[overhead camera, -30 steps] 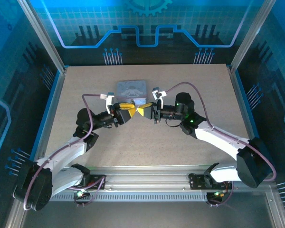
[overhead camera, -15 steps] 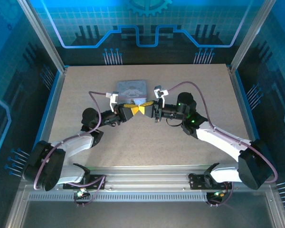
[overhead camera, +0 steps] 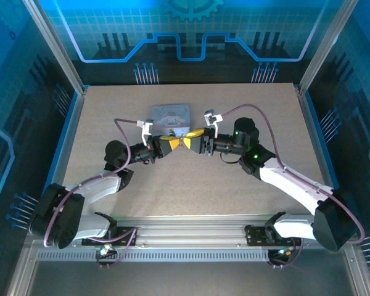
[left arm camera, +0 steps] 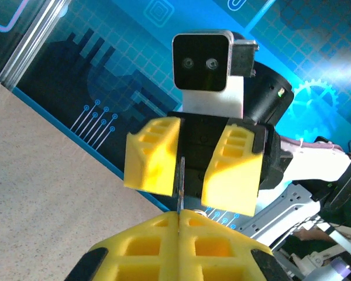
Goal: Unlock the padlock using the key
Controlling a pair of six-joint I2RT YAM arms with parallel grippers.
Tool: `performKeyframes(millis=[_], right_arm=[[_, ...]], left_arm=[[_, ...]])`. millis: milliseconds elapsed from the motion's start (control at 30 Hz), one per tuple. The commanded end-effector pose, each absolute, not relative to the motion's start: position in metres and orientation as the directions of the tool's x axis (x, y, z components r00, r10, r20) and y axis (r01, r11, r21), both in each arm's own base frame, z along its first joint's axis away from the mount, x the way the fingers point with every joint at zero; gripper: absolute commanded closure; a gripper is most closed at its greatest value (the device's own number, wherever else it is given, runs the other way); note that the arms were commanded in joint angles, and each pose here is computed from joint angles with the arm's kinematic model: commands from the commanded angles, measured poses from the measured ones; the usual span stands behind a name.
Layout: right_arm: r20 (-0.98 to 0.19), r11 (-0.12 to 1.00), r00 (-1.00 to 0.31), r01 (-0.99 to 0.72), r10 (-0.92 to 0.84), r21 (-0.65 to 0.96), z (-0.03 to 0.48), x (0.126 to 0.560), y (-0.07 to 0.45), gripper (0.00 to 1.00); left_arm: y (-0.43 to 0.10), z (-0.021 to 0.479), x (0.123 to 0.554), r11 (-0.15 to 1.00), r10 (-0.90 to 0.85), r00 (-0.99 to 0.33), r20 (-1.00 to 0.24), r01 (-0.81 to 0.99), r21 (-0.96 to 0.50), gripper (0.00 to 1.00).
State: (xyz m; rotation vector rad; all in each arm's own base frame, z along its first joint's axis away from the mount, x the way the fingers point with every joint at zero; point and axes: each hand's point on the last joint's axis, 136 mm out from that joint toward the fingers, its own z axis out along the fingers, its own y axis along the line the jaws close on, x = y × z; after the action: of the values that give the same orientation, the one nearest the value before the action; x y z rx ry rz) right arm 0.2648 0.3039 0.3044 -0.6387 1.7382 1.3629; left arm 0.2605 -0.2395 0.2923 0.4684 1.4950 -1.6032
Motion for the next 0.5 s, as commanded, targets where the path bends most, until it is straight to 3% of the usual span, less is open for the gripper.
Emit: performKeyframes(millis=[0,233,467], right_arm=[[-0.855,0.271,-0.508,-0.813,0.104,0.516,0.338,0.26,0.292,0.59],[-0.82,0.216,-0.57,-0.797,0.038,0.564,0.334,0.248,0.301,0.55],[-0.811,0.186,-0.585,-0.799,-0.016,0.573,0.326,0.243,0.319,0.62]], left_arm=[[-0.238,0.293,0.252,0.118,-0.287,-0.508,-0.812,0.822,-0.557,1.0],[-0.239,0.291,0.249,0.119,-0.26,-0.506,-0.822,0.828,-0.548,1.0],[-0.239,0.292,0.248,0.111,-0.259,-0.511,-0.82,0.827,-0.551,1.0]])
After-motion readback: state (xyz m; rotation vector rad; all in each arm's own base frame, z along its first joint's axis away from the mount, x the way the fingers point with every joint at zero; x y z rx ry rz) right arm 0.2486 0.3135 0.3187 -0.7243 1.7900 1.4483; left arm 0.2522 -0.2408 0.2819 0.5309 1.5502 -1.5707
